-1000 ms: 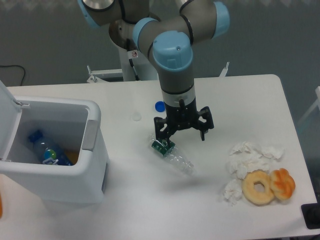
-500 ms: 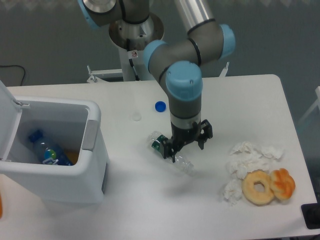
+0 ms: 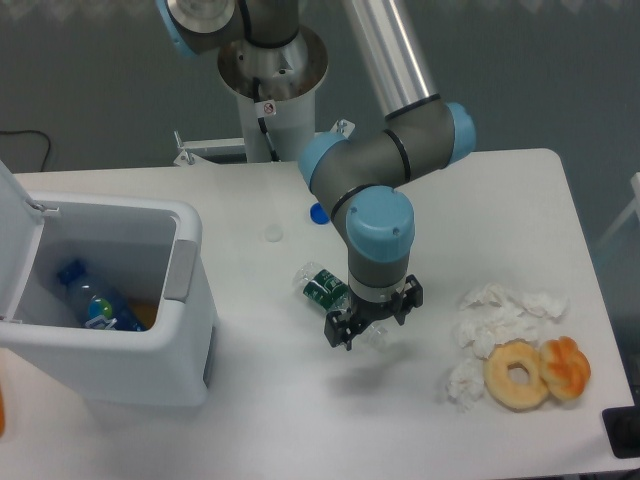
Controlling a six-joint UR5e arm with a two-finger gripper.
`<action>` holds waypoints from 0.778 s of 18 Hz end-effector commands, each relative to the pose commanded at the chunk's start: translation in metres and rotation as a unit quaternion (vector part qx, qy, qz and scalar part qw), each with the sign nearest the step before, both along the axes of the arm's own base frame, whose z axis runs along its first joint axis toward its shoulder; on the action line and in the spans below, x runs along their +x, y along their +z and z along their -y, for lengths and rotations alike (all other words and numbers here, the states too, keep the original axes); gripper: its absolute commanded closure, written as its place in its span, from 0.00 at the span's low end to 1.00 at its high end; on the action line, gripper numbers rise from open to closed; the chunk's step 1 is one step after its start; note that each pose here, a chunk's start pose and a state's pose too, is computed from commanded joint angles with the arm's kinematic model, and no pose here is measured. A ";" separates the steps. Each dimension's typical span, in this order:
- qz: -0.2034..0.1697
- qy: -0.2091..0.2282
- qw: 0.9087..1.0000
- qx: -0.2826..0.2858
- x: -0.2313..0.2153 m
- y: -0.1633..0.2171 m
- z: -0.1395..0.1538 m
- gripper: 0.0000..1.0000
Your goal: Pick up the plastic bottle
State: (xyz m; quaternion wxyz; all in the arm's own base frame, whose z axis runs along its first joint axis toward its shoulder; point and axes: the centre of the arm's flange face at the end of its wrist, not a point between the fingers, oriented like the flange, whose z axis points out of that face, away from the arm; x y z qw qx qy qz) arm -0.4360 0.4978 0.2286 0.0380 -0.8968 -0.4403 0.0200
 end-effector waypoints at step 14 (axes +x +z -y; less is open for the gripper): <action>0.033 0.010 0.999 0.015 -0.009 -0.028 0.000 0.00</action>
